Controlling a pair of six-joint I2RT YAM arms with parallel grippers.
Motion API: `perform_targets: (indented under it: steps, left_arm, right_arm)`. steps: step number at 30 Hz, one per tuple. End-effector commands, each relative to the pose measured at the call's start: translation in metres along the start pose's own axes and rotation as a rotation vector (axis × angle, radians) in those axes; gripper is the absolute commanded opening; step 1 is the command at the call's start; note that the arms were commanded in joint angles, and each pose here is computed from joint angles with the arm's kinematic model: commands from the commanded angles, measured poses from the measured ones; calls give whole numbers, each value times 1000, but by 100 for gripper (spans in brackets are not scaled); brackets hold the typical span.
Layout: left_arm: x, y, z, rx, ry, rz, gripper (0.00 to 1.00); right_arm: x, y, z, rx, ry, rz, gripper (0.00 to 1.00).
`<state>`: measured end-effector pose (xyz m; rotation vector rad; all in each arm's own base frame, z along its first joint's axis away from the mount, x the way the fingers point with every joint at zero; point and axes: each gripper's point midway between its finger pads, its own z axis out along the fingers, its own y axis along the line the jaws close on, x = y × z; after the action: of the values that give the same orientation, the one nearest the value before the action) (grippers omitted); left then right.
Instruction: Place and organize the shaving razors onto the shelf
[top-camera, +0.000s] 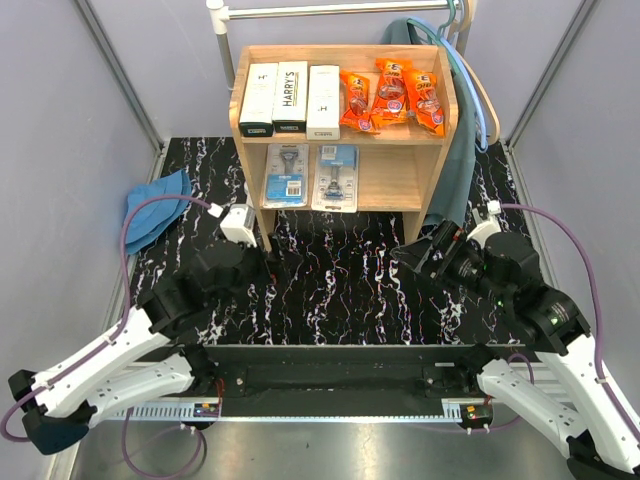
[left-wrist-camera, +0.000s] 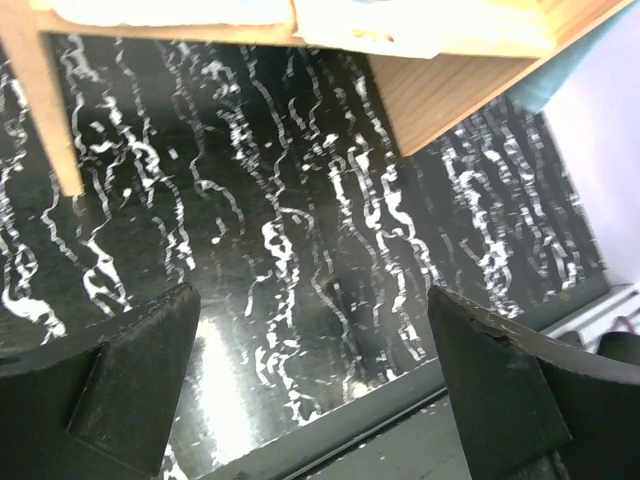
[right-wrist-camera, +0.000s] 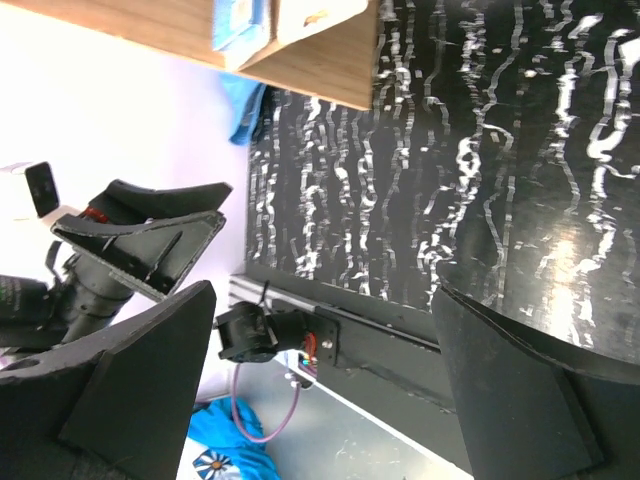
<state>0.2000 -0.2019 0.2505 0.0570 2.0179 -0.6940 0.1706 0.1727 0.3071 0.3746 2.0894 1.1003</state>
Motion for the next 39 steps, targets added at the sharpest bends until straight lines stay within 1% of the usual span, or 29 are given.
perform_targets:
  steps: [1,5,10,14,16,19,21,22,24,25,26,27,28,30,32,34,35,36,38,39]
  left_arm:
    - [6,19,-3,-91,25,47,99]
    - [14,43,-2,-218,70,54,99]
    - [19,52,-6,-218,97,48,99]
    - [20,67,-9,-224,105,-20,99]
    - [23,73,-10,-223,112,-60,99]
    - [20,94,-12,-266,102,-147,99]
    - [23,102,-14,-283,116,-179,99]
    - [21,110,-14,-312,108,-204,99]
    - [29,117,-13,-332,155,-238,99]
    - [29,124,-13,-354,160,-263,99]
    - [35,122,-11,-327,192,-285,99]
    - [39,126,-9,-333,216,-302,99]
    - [38,133,-9,-350,216,-323,99]
    - [42,135,-8,-336,242,-349,99]
    - [41,141,-9,-333,242,-371,99]
    - [39,145,-10,-333,238,-380,99]
    - [35,146,-12,-333,225,-378,99]
    - [33,147,-13,-334,217,-370,99]
    - [31,150,-15,-340,208,-374,99]
    - [30,152,-16,-346,203,-373,99]
  right_arm:
    - [-7,-11,-2,58,-41,-24,100]
    - [-10,-31,-2,142,-66,-55,100]
    - [-10,-57,-3,236,-88,-83,100]
    - [-5,-72,4,293,-71,-87,100]
    - [0,-79,9,318,-47,-93,100]
    - [7,-90,20,363,-4,-93,100]
    - [12,-98,26,390,24,-89,100]
    - [14,-98,29,383,31,-84,100]
    - [20,-102,36,369,45,-72,100]
    - [21,-97,39,334,47,-50,100]
    - [24,-100,41,326,54,-36,100]
    - [29,-97,43,296,76,-21,100]
    - [26,-96,46,278,63,0,100]
    - [32,-100,50,259,86,19,100]
    - [34,-110,54,268,104,44,100]
    - [39,-109,59,229,142,62,100]
    - [39,-117,62,236,145,84,100]
    - [40,-112,65,197,161,95,100]
    - [40,-124,69,202,162,142,100]
    - [38,-121,70,167,167,155,100]
